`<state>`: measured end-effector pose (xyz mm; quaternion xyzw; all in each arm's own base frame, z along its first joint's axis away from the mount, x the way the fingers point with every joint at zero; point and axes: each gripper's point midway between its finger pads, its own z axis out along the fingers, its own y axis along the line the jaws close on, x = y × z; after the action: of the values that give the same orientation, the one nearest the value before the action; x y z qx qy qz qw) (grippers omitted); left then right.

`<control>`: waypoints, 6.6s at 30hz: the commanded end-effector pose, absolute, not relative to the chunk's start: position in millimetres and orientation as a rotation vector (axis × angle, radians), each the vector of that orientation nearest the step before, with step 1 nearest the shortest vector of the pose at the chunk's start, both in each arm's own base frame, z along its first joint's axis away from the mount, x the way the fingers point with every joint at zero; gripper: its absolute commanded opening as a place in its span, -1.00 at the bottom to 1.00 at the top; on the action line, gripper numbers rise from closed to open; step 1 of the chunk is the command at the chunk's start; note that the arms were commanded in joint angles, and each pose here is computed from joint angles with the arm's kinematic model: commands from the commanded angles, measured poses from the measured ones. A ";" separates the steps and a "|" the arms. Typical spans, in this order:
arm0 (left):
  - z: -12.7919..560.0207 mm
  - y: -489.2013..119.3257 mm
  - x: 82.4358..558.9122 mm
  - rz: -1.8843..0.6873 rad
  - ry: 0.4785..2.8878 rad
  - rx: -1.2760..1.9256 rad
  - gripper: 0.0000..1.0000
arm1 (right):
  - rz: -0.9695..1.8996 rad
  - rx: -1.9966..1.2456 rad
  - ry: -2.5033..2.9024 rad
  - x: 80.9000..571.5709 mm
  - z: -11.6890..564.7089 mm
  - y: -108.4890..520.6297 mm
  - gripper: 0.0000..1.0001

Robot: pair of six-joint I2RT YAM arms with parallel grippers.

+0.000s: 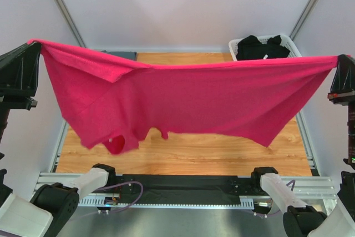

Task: Fold and stack the t-shirts
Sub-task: Flatten the tshirt out, then fold the tshirt

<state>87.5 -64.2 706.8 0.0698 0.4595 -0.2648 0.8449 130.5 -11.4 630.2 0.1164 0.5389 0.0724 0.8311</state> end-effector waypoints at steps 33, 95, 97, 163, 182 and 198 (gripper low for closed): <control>206.9 -177.3 573.9 -0.426 2.184 0.111 -1.00 | -0.247 0.616 2.029 518.0 142.3 -54.6 -0.99; 192.7 -181.1 343.7 -0.541 2.367 -0.529 -1.00 | -0.190 0.740 2.210 413.0 119.1 -68.5 -0.99; 189.9 -183.1 335.6 -0.556 2.367 -0.575 -1.00 | -0.181 0.743 2.227 411.5 116.3 -66.4 -0.99; 116.6 -202.0 247.1 -0.390 2.241 -1.553 -1.00 | -0.077 0.762 2.335 402.1 86.2 -46.7 -0.99; 110.3 -182.5 229.4 -0.317 2.262 -1.536 -1.00 | -0.106 0.716 2.334 377.7 101.3 -49.0 -0.99; 128.2 -156.8 248.9 -0.340 2.203 -1.459 -1.00 | -0.126 0.627 2.333 362.5 117.9 -49.4 -0.99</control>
<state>244.4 -166.1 122.4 -0.5419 0.8028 -0.1245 0.2153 371.4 -48.4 119.1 0.2483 0.8998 -0.0447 0.3560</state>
